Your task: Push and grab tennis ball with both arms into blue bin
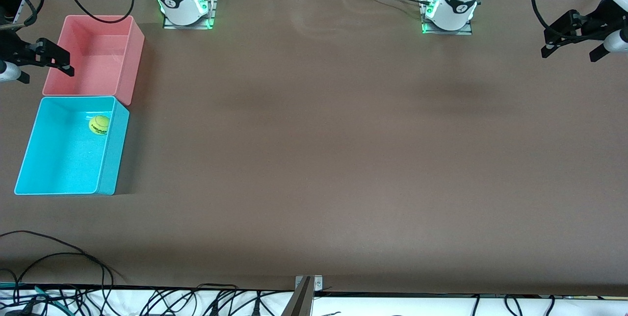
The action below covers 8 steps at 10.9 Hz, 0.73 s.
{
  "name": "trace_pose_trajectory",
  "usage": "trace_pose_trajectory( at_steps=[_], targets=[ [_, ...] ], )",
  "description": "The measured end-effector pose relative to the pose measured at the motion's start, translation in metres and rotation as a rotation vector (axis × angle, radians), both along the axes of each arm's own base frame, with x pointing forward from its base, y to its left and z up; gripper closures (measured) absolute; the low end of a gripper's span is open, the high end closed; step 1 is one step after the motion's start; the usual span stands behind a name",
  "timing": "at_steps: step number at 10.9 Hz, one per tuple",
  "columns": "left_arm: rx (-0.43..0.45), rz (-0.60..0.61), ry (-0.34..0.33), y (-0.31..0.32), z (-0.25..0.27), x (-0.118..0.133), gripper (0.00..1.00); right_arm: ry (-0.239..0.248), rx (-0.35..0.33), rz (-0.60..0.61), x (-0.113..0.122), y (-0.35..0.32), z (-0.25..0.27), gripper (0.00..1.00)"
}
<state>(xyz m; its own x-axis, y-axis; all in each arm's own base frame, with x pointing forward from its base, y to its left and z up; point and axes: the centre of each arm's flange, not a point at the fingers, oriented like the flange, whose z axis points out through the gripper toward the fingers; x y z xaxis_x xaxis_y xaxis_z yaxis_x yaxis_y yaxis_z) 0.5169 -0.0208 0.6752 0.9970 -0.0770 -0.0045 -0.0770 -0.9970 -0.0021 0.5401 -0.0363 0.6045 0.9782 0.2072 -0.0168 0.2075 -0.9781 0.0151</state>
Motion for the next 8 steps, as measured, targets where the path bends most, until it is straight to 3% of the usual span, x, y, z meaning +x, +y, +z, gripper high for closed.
trace_pose_trajectory(
  at_steps=[3, 8],
  targets=[
    [0.000, 0.000, 0.000, -0.0002, 0.0000, 0.0000, 0.00, -0.017, 0.022, -0.110, 0.0008, 0.0028, 0.0069, 0.00],
    [0.000, 0.002, 0.000, 0.0001, 0.0000, 0.0000, 0.00, -0.019, 0.024, -0.143, 0.0010, 0.0030, 0.0081, 0.00]
  ],
)
